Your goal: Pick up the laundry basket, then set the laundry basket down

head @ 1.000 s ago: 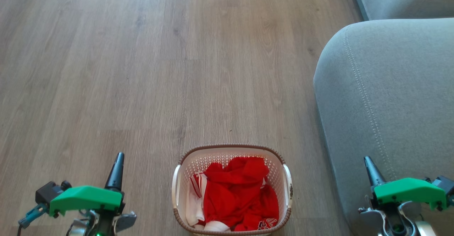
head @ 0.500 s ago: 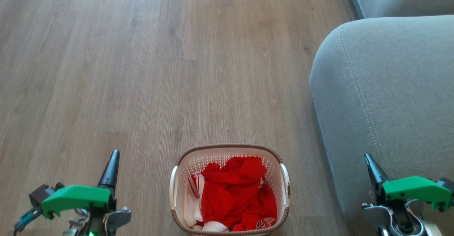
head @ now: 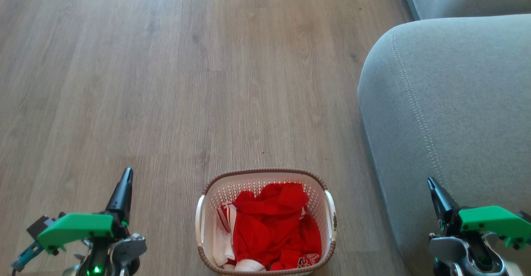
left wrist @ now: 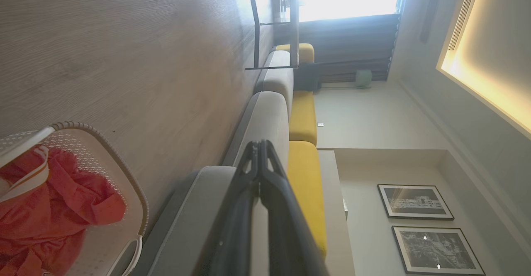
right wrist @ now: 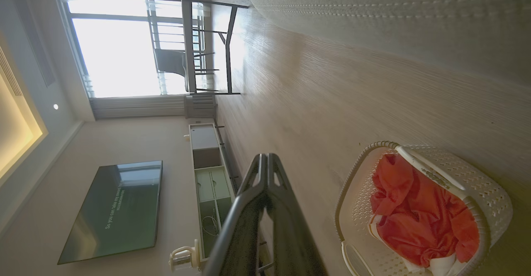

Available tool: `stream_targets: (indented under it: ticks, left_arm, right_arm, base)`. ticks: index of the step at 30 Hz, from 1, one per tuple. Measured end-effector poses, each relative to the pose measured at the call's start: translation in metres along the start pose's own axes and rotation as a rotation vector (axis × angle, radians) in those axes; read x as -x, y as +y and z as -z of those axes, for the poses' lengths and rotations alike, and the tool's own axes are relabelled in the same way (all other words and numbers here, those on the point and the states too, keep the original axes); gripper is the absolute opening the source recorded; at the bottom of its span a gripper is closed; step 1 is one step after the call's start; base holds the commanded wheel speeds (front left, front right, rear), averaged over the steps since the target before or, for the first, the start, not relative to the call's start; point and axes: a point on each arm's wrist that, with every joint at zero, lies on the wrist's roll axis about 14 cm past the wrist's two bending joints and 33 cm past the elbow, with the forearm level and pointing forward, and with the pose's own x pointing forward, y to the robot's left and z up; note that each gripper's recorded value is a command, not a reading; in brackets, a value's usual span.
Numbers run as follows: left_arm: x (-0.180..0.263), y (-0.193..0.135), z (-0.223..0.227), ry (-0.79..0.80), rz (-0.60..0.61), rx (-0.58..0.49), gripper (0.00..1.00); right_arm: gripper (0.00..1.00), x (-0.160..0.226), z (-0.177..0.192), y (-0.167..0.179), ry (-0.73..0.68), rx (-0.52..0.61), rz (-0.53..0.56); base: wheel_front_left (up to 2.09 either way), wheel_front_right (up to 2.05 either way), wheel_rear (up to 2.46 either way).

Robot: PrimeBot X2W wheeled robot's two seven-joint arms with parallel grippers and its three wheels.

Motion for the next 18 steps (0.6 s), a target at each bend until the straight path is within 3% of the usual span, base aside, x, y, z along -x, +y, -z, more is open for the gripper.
stream_targets:
  ticks: [8, 18]
  left_arm:
    - [-0.0015, -0.003, -0.0048, -0.009, 0.013, 0.08, 0.0]
    - [-0.0017, -0.0033, -0.0052, -0.011, 0.014, 0.08, 0.0]
  right_arm:
    - [0.0, -0.0021, -0.0054, 0.0076, -0.009, -0.08, -0.026]
    - [0.0, -0.002, -0.0073, 0.0076, -0.015, -0.085, -0.027]
  base:
    - [0.0, 0.0, 0.0]
    - [0.0, 0.0, 0.0]
